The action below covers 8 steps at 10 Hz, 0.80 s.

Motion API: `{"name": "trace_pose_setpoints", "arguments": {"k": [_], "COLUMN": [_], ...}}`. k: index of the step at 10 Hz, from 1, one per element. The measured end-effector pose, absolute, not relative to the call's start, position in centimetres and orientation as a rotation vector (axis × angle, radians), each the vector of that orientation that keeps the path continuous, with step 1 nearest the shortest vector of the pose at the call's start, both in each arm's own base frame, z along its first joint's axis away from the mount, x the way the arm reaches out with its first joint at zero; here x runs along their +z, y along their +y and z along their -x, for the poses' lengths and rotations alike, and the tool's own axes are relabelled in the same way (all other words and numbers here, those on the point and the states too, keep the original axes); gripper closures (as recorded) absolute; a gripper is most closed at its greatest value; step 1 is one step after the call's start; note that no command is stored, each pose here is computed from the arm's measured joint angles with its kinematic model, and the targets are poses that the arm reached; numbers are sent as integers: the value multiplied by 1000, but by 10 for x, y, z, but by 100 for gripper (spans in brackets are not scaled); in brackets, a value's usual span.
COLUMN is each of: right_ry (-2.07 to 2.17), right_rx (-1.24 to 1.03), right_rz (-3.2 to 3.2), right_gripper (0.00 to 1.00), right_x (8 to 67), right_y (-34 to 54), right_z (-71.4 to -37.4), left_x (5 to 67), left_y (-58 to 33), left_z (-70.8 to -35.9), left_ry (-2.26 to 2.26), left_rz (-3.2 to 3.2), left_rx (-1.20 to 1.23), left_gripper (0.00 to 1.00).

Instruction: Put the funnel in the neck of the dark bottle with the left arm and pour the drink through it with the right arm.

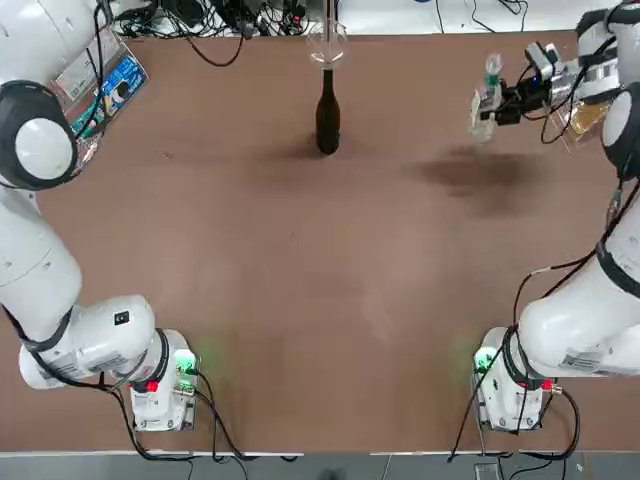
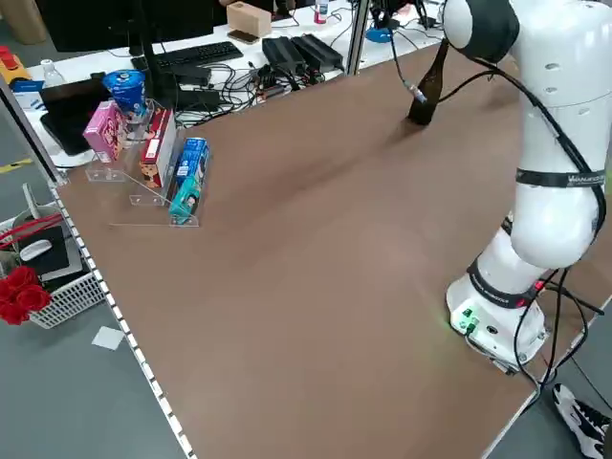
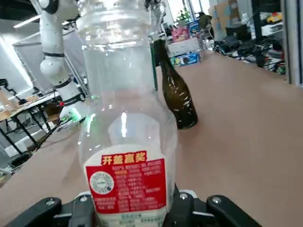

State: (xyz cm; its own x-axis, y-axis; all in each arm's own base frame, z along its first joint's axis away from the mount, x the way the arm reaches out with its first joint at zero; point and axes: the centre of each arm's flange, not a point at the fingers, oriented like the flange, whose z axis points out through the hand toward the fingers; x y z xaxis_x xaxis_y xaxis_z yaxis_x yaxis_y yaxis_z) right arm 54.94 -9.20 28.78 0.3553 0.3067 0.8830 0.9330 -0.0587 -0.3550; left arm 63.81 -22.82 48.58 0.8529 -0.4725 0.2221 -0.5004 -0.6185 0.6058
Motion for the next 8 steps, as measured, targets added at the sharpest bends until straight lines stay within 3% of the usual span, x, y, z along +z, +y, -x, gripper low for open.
{"name": "trace_pose_setpoints", "arguments": {"k": [2,5,8], "right_ry": [-1067,-984,-884], "right_rx": [-708,-650,-603], "right_rz": [1695,1853,1973], "right_gripper": [57,57,57], "right_x": [340,411,455], "right_y": [-83,-47,11], "right_z": [-555,-559,-555], "left_x": [474,453,403], "left_y": [-230,-247,-262], "left_z": [-632,-625,-631], "left_ry": [-752,-999,-1192], "left_rz": [-2284,-2097,-1818], "left_rx": [95,380,550], "left_gripper": [7,0,0]}}
